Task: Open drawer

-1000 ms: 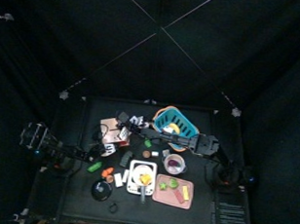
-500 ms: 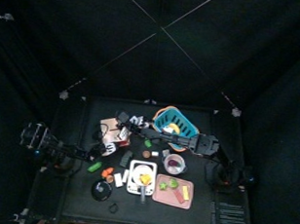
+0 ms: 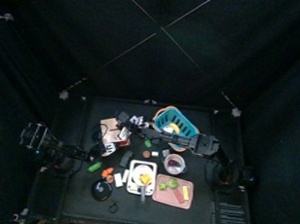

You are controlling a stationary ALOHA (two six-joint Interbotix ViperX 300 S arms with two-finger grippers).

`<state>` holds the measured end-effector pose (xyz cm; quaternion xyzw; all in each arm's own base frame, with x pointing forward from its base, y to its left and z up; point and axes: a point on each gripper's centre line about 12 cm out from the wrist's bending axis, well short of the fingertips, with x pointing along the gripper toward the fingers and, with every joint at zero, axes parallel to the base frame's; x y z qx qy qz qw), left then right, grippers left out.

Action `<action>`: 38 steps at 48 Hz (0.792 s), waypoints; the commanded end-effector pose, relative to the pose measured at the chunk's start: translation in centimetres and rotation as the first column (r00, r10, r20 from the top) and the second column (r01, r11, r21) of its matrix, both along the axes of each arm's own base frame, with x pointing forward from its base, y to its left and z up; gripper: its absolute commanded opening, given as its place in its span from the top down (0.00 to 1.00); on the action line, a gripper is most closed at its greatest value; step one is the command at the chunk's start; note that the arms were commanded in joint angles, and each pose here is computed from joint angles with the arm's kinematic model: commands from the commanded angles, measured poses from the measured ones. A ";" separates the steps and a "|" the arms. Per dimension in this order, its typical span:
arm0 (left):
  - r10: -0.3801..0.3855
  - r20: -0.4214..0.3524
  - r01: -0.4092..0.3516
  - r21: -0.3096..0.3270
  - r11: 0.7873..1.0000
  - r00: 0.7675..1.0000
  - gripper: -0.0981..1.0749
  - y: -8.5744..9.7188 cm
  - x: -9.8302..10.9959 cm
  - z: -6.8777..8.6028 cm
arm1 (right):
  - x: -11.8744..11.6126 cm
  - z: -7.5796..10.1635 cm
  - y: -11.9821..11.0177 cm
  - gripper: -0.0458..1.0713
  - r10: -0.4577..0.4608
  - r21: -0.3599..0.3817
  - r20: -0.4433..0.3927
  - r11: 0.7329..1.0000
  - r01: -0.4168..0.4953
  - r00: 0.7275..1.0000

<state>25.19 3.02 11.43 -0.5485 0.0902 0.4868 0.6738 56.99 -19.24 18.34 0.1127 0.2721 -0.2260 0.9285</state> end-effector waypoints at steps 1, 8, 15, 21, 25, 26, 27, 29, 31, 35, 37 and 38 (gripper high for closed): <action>-0.028 0.030 0.028 -0.011 1.000 0.999 0.52 -1.1 0.6 0.7 | -0.3 1.9 -0.6 0.90 -0.016 -0.007 0.022 1.000 0.016 1.000; -0.037 0.027 0.038 -0.026 0.999 0.999 0.52 -2.0 -0.1 0.6 | -0.3 1.9 -0.6 0.90 -0.021 -0.006 0.012 1.000 0.021 1.000; -0.018 0.036 0.019 -0.027 0.999 0.999 0.52 -1.7 -1.6 0.9 | -0.2 2.2 -0.5 0.90 -0.021 -0.008 0.013 1.000 0.021 1.000; -0.026 0.067 0.028 -0.035 0.999 0.997 0.52 -1.7 -2.6 1.6 | -0.2 2.4 -0.5 0.90 -0.020 -0.011 0.017 1.000 0.020 1.000; -0.046 0.089 0.050 -0.041 0.998 0.995 0.52 -2.1 -2.6 2.1 | -0.2 2.4 -0.6 0.90 -0.022 -0.010 0.018 1.000 0.022 1.000; -0.052 0.090 0.056 -0.045 0.997 0.995 0.52 -2.2 -2.6 2.1 | -0.1 2.4 -0.6 0.90 -0.023 -0.009 0.020 1.000 0.023 1.000; -0.058 0.093 0.063 -0.047 0.997 0.994 0.52 -2.4 -2.6 2.1 | -0.1 2.4 -0.6 0.90 -0.023 -0.009 0.020 1.000 0.023 1.000; -0.069 0.091 0.075 -0.054 0.996 0.993 0.52 -2.7 -2.6 2.0 | -0.1 2.4 -0.6 0.90 -0.023 -0.009 0.021 1.000 0.023 1.000; -0.083 0.091 0.089 -0.061 0.994 0.992 0.52 -3.0 -2.5 2.0 | 0.0 2.5 -0.5 0.90 -0.021 -0.008 0.023 1.000 0.022 1.000; -0.107 0.088 0.114 -0.085 0.990 0.990 0.52 -3.6 -2.5 1.8 | 0.0 2.5 -0.5 0.90 -0.021 -0.008 0.023 1.000 0.021 1.000; -0.116 0.084 0.124 -0.099 0.987 0.990 0.52 -4.0 -2.6 1.6 | 0.1 2.6 -0.5 0.90 -0.021 -0.010 0.023 1.000 0.021 1.000; -0.119 0.082 0.127 -0.103 0.987 0.990 0.52 -4.1 -2.6 1.6 | 0.1 2.6 -0.5 0.90 -0.021 -0.009 0.023 1.000 0.021 1.000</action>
